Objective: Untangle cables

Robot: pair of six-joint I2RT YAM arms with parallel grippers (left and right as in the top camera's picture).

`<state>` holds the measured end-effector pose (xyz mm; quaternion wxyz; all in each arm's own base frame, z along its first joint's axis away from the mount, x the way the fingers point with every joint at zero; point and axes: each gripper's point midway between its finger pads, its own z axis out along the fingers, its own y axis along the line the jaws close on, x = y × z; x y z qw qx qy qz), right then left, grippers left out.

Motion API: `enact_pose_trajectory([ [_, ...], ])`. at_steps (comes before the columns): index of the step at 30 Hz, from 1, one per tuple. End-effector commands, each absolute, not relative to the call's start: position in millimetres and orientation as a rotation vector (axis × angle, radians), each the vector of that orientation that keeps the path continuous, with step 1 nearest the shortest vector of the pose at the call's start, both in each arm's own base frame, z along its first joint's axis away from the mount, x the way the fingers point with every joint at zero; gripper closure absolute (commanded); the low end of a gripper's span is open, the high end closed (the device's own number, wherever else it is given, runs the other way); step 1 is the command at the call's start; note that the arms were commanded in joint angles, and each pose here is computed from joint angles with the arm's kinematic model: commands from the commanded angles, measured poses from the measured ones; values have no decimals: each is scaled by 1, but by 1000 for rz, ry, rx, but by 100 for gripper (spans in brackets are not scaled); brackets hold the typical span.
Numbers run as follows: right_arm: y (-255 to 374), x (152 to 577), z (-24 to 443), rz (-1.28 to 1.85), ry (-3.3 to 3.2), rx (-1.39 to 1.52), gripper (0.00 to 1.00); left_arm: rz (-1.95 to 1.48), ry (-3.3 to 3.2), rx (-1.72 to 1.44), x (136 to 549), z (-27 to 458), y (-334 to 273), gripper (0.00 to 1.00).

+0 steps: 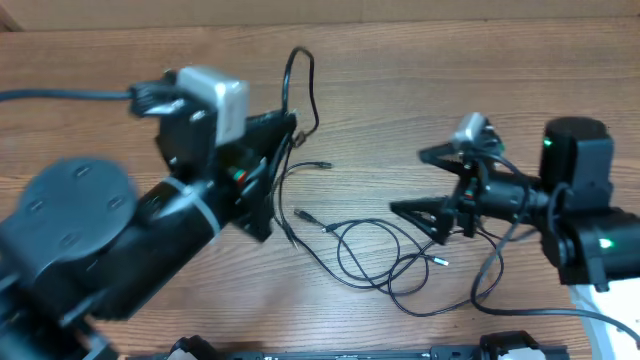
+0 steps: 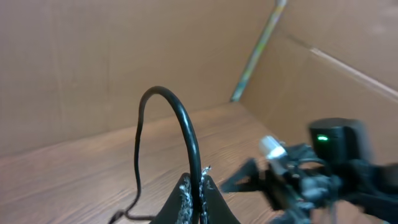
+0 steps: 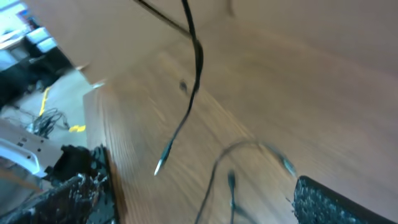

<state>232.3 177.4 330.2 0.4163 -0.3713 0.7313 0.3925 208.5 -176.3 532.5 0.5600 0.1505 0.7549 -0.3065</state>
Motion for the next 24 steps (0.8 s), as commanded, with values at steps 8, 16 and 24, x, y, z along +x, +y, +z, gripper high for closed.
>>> enact_pose_trajectory([
  [8, 253, 225, 336, 1150, 1695, -1137, 0, -790, 1693, 411, 182, 553, -169, 96],
  [16, 289, 250, 360, 1101, 1595, -1054, 0, -833, 1697, 437, 176, 553, -174, 96],
  [24, 312, 258, 375, 1004, 1520, -1002, 0, -873, 1726, 390, 176, 551, -174, 96],
])
